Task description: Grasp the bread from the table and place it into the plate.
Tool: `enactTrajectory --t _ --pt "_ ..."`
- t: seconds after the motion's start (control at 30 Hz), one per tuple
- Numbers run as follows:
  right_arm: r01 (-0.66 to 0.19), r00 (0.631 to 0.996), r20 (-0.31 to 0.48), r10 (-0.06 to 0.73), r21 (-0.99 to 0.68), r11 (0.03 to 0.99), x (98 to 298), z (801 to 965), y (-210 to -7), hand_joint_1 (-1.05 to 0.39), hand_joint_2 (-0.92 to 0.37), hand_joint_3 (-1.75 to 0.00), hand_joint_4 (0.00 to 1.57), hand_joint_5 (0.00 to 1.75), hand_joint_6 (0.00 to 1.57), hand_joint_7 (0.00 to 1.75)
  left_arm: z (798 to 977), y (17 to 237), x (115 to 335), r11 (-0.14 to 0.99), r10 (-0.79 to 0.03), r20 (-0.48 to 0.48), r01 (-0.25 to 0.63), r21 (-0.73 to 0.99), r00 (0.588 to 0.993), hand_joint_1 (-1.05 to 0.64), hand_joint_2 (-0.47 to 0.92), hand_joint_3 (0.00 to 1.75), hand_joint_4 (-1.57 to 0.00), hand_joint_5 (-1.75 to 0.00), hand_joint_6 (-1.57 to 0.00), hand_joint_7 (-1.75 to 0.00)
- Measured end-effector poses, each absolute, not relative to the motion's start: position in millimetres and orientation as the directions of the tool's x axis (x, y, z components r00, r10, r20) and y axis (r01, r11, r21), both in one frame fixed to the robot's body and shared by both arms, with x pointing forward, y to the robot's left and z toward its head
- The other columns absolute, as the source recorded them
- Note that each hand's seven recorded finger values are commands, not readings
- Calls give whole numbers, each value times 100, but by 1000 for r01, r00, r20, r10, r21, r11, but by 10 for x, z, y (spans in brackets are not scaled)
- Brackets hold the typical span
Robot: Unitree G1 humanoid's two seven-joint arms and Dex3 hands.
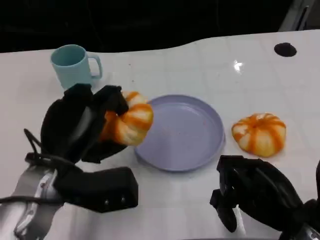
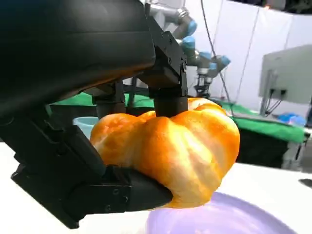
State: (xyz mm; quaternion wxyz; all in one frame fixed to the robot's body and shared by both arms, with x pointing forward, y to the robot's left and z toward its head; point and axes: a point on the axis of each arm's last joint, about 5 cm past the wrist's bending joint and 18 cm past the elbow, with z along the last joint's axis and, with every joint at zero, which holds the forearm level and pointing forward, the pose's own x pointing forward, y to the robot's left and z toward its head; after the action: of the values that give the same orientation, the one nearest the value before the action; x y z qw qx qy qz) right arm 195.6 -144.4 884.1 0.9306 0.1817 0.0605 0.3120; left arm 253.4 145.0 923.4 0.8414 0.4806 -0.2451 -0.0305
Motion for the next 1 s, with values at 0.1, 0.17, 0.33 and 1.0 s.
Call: enactTrajectory --t 0.1,0.17,0.33,1.0 --pt "-560 796 -2 606 380 737 1954 8829 -1442 -93 -92 -35 128 160 110 154 9269 1367 2629 566 -306 381 -155 810 873 -16 33 143 -97 -175 -76 -175" --pt "-560 794 -5 608 384 734 1953 8818 -1435 -93 -92 -34 129 159 110 152 9297 1318 2681 576 -325 368 -126 807 872 -14 33 144 -98 -175 -78 -175" --pt "-565 785 -4 619 402 720 1950 8775 -1430 -95 -92 -31 131 155 113 146 9301 1214 2792 576 -376 331 -61 815 865 -11 28 146 -100 -175 -79 -175" --pt "-559 795 5 606 393 730 1953 8806 -1421 -94 -92 -34 128 159 111 152 9192 863 3031 492 -529 106 202 847 842 -41 87 34 -49 -94 -66 -12"
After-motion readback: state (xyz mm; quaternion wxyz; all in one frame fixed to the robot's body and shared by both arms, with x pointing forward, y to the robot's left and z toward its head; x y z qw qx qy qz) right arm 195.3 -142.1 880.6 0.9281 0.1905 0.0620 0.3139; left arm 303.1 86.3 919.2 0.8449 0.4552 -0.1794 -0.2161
